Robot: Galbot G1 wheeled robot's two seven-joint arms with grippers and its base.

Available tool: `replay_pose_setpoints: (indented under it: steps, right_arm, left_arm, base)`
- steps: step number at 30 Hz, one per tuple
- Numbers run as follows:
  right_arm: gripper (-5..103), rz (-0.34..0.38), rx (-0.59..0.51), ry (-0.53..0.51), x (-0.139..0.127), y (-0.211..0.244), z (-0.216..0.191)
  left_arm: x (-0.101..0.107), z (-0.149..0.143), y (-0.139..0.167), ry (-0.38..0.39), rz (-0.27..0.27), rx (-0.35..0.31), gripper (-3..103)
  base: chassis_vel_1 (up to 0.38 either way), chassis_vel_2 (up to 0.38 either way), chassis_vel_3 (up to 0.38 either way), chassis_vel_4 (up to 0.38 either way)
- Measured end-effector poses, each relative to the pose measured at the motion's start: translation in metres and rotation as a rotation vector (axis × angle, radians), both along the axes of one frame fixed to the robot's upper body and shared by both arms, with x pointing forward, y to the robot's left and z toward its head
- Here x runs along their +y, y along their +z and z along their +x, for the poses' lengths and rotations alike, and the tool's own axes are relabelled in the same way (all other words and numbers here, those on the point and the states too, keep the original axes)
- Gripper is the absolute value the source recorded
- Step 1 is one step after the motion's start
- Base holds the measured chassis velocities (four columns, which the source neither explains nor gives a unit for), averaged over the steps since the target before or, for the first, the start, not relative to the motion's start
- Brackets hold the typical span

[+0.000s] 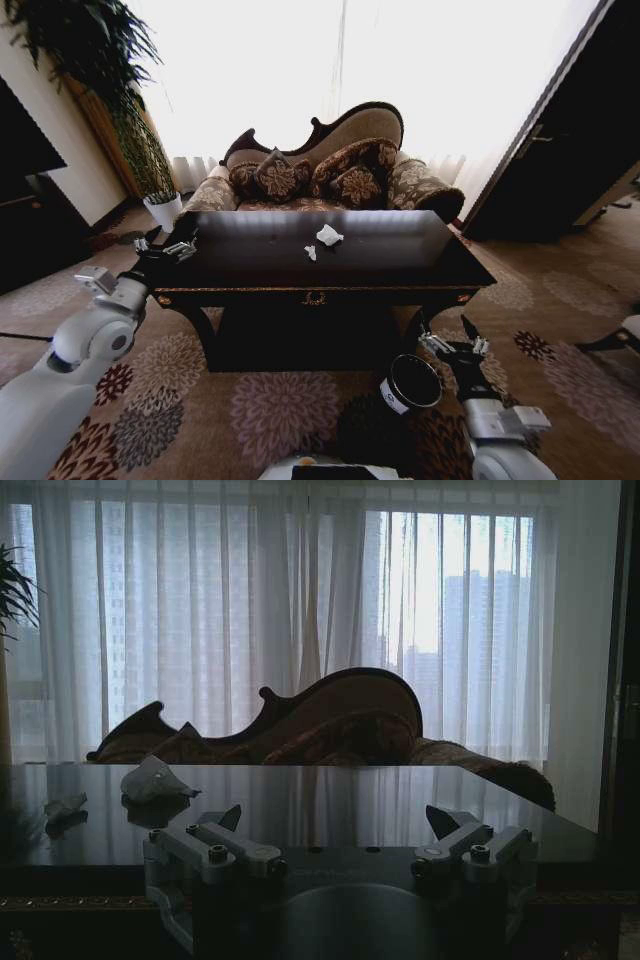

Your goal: Move to the front of the table and place the trash on the table into the trash bin.

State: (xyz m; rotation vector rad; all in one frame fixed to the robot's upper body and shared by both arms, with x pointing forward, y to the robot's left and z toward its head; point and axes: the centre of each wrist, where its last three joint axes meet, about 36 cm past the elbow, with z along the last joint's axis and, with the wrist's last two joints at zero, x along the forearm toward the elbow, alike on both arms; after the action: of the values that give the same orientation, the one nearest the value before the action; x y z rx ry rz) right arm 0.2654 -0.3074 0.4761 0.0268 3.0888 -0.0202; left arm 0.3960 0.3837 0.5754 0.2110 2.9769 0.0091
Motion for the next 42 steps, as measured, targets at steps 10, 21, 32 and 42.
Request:
replay_pose_setpoints:
  steps: [10,21,32,42]
  right_arm:
    - [100,0.005,0.065,0.114,-0.019,0.046,0.057]
    - [100,0.067,0.095,0.247,-0.03,0.062,0.143]
    - [100,0.002,0.13,0.307,-0.014,0.051,0.217]
    - [100,-0.041,0.164,0.377,0.024,0.041,0.271]
  left_arm:
    - [0.0,0.0,0.0,0.0,0.0,0.0,100]
    - [0.0,0.0,0.0,0.0,0.0,0.0,100]
    - [0.0,0.0,0.0,0.0,0.0,0.0,100]
    - [0.0,0.0,0.0,0.0,0.0,0.0,100]
  base:
    - [0.0,0.0,0.0,0.0]
    - [0.0,0.0,0.0,0.0]
    - [0.0,0.0,0.0,0.0]
    - [0.0,0.0,0.0,0.0]
